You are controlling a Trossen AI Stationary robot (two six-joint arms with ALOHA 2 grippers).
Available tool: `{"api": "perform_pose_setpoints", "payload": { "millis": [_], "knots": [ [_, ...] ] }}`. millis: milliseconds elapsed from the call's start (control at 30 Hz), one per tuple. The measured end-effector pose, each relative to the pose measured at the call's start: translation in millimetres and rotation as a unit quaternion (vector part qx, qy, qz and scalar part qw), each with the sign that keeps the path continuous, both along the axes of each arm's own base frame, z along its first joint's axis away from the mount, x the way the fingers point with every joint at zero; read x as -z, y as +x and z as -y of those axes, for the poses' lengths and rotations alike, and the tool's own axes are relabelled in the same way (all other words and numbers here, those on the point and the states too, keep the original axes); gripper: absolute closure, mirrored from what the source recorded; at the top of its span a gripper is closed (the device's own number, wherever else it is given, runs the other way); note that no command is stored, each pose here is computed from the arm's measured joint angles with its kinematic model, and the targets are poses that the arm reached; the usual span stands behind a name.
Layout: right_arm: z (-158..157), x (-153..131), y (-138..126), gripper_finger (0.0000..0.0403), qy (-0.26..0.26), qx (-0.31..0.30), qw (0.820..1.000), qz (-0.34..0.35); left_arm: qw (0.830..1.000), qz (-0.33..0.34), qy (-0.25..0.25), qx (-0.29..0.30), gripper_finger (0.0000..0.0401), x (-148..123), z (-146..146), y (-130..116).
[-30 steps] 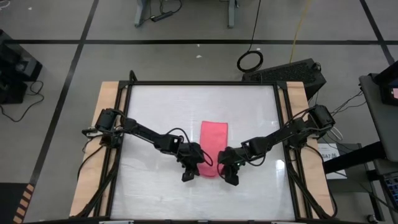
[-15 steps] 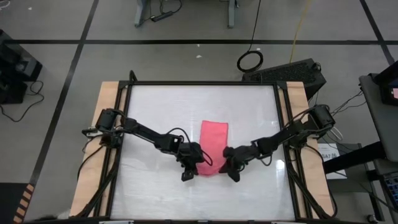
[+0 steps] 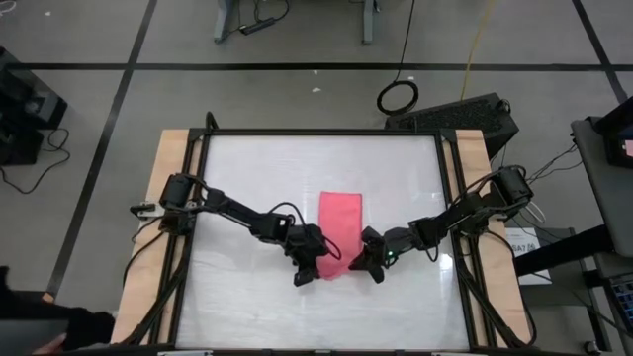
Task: Roll towel
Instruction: Fold the pink towel
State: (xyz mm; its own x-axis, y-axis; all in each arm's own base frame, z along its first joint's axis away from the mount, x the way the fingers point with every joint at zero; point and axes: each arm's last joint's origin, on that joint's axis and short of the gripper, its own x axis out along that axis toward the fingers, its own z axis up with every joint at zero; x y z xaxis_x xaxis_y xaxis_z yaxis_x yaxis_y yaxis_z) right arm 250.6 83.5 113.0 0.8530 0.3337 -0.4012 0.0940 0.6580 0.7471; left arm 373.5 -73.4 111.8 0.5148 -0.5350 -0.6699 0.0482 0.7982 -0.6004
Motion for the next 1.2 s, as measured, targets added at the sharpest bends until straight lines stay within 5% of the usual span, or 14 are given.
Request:
{"api": "perform_pose_setpoints", "payload": {
  "millis": [500,967,1200],
  "knots": [
    [0.6,5.3,-2.4,0.0253,-0.001,0.002,0.999,-0.032,0.999,-0.019,-0.043,-0.008,0.04,-0.8,-12.0,1.3],
    [1.3,7.4,-4.3,0.0237,-0.029,-0.012,0.999,-0.031,0.998,-0.028,-0.065,0.001,0.04,-1.4,-11.0,0.7],
    [8.8,6.3,-25.6,0.0237,-0.042,-0.004,0.999,-0.027,0.997,-0.037,-0.073,-0.003,0.04,-1.4,-12.0,0.2]
  ]
}}
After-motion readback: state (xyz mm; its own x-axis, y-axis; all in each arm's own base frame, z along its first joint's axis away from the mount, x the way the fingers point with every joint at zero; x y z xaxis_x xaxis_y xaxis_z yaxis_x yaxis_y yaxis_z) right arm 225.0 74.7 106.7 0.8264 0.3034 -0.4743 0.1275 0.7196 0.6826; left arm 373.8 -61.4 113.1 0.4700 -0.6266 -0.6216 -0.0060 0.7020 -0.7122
